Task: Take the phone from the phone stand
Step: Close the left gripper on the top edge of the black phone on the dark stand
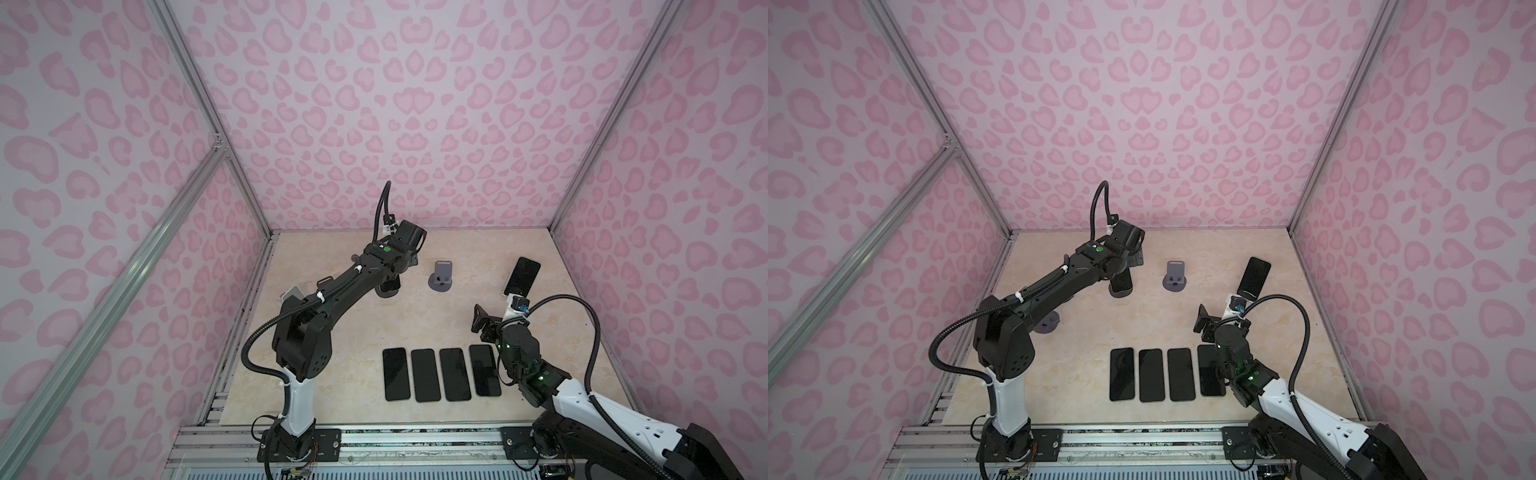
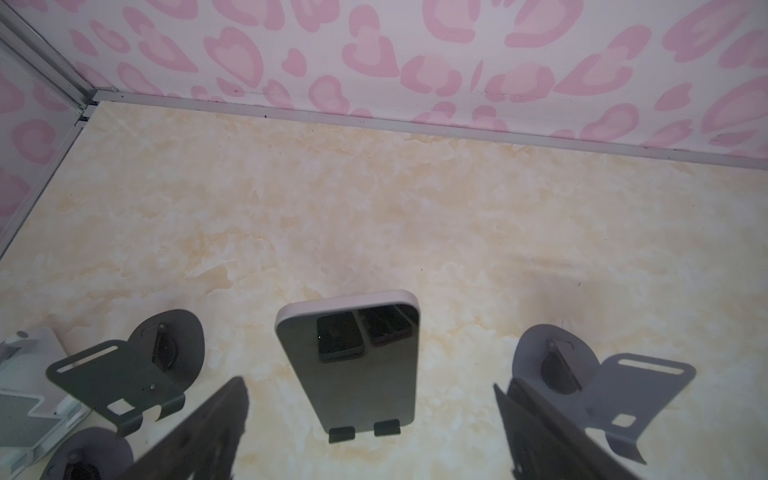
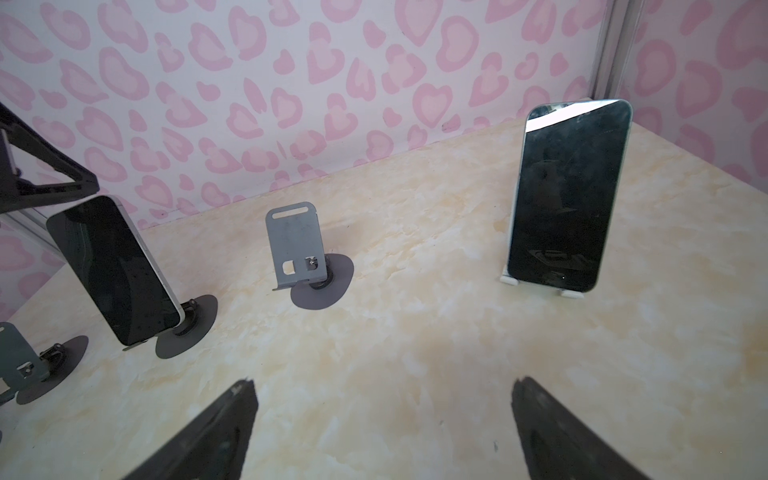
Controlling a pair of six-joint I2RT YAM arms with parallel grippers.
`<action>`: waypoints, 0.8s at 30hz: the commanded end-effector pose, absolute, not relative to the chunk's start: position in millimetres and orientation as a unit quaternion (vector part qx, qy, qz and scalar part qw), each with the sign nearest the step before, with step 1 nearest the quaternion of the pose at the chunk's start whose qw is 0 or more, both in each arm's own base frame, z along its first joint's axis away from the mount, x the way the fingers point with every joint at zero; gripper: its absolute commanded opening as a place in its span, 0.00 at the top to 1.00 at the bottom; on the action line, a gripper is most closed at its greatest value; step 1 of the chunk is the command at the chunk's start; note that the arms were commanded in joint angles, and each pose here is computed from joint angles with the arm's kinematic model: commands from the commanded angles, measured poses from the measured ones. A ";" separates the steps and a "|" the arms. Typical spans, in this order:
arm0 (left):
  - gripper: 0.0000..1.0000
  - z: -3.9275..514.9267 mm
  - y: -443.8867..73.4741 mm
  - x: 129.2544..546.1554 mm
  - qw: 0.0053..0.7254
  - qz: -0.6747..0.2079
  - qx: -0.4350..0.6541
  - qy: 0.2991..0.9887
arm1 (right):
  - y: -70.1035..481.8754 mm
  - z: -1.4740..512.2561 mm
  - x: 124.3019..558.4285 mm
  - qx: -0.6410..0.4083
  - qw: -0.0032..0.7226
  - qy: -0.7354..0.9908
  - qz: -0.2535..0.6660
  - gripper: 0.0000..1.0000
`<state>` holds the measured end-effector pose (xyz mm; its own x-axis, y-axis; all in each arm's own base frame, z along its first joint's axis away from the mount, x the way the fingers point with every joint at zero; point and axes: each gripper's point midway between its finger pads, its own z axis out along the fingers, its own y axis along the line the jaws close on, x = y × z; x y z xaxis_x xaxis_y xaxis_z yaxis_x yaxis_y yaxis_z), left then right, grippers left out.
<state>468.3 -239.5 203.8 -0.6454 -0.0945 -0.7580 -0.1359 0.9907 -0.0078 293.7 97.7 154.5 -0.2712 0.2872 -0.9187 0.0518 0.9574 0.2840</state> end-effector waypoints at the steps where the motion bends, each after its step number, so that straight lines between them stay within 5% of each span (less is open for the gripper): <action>1: 0.02 205.3 -232.3 477.1 0.426 0.058 -0.058 0.901 | 95.4 160.1 296.1 0.120 0.603 0.782 0.102 0.02; 24: 0.02 174.4 -226.1 501.9 0.395 0.050 -0.067 0.915 | 96.5 156.6 298.3 0.119 0.597 0.787 0.105 0.02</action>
<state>498.4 -227.0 176.1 -0.6754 -0.0827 -0.7328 -0.1602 0.9864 0.0363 295.5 95.5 148.4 -0.2859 0.2855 -0.9148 0.0654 0.9582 0.2786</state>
